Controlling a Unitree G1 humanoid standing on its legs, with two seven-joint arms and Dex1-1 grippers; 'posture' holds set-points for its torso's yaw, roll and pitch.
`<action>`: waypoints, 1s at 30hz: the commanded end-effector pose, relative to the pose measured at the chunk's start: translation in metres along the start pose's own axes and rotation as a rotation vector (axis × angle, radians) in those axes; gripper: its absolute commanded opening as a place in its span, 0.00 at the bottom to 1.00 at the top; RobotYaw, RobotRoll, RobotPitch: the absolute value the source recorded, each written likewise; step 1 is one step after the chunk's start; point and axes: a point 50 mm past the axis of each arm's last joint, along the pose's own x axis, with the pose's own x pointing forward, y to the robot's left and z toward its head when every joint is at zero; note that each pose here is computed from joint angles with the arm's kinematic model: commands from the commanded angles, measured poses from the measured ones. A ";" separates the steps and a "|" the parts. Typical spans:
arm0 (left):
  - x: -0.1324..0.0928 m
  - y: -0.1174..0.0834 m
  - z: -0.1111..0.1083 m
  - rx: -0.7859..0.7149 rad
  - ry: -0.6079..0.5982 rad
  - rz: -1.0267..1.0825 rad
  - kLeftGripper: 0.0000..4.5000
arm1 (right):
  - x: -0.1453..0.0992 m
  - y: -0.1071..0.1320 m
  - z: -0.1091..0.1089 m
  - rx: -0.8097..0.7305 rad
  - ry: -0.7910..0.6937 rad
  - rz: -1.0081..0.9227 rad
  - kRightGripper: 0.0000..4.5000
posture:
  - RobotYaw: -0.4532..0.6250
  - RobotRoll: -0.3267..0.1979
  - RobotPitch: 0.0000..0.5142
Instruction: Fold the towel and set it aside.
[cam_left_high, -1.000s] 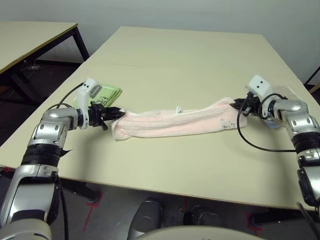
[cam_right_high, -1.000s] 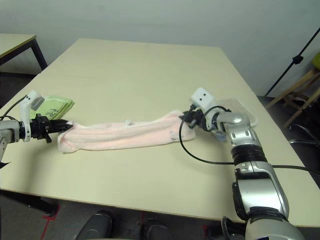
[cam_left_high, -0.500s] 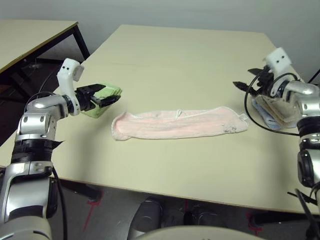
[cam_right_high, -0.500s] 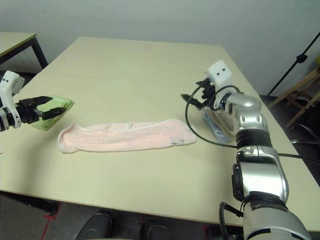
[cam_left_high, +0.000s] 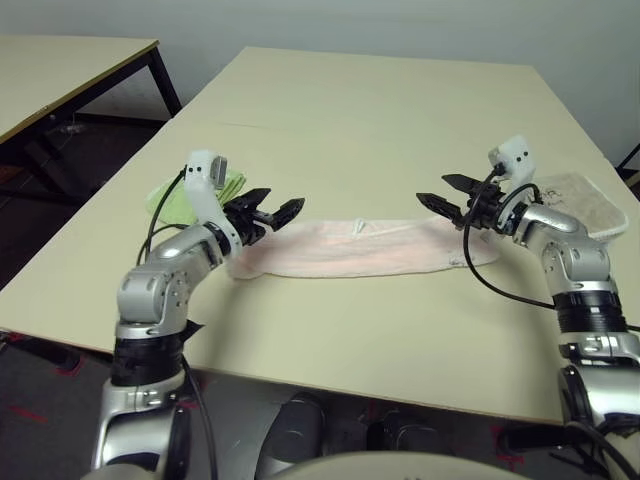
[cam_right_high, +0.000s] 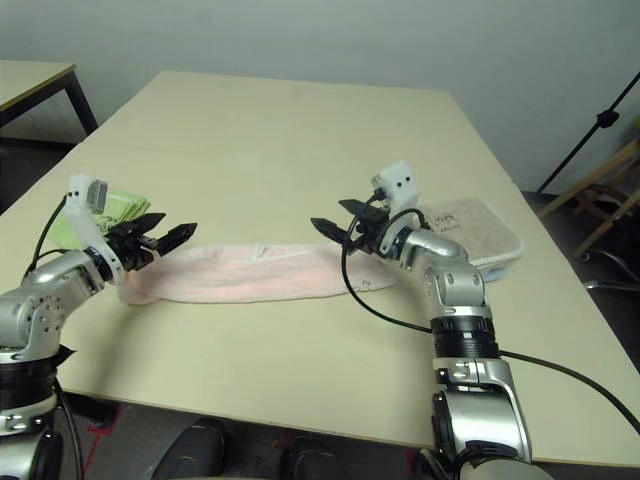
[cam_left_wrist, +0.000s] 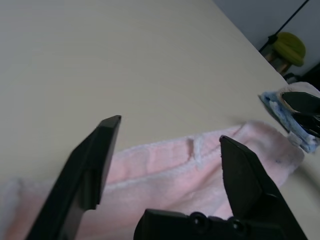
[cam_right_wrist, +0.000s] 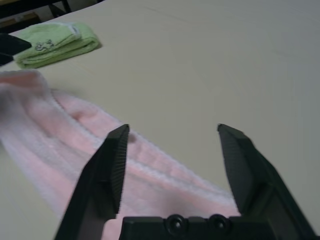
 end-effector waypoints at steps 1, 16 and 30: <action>-0.003 -0.003 -0.014 0.054 0.070 0.015 0.64 | 0.000 0.009 -0.006 0.017 0.033 0.033 0.45 | 0.63 0.62 0.15; -0.024 0.025 -0.046 0.150 0.174 0.134 0.01 | -0.021 -0.004 -0.047 -0.045 0.256 -0.001 0.00 | 0.63 0.62 0.13; -0.040 0.090 -0.057 0.110 0.132 0.355 0.01 | -0.032 -0.049 -0.077 -0.093 0.369 -0.183 0.00 | 0.63 0.62 0.10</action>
